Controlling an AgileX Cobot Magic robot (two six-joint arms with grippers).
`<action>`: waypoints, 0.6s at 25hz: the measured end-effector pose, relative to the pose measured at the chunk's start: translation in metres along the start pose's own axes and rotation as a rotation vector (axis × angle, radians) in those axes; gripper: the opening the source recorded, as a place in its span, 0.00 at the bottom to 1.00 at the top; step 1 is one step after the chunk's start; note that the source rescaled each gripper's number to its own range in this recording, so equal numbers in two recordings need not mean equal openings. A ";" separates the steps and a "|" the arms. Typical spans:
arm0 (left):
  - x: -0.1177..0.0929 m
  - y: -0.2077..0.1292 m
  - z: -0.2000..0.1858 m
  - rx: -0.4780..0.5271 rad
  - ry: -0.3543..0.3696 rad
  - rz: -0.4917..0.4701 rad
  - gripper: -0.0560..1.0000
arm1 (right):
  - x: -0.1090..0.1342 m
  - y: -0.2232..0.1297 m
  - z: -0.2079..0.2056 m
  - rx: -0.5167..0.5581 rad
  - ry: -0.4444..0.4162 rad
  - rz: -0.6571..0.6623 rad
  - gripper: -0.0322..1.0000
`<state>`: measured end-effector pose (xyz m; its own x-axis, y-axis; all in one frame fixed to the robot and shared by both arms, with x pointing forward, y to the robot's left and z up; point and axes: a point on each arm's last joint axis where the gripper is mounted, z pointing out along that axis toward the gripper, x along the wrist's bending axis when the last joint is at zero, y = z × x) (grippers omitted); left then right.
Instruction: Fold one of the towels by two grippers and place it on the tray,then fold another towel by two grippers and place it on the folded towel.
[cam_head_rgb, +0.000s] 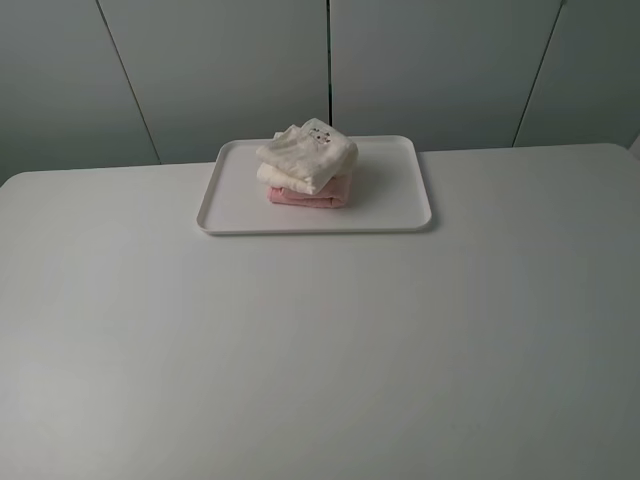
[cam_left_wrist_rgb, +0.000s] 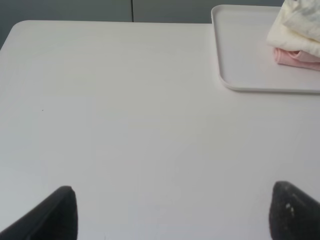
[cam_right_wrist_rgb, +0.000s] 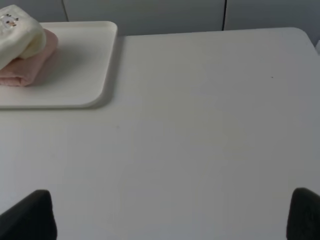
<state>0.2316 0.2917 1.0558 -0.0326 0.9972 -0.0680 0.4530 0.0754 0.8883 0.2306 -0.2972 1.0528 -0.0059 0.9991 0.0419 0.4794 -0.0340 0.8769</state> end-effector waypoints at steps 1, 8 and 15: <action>0.000 0.000 0.000 0.000 0.000 0.000 0.99 | 0.000 0.000 0.000 0.000 0.000 0.000 1.00; 0.000 0.000 0.000 0.000 0.000 0.000 0.99 | 0.000 0.000 0.000 0.000 0.000 0.000 1.00; 0.000 0.000 0.000 0.000 0.000 0.000 0.99 | 0.000 0.000 0.000 0.000 0.000 0.000 1.00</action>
<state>0.2316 0.2917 1.0558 -0.0326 0.9972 -0.0680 0.4530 0.0754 0.8883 0.2306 -0.2972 1.0528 -0.0059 0.9991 0.0419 0.4794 -0.0340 0.8769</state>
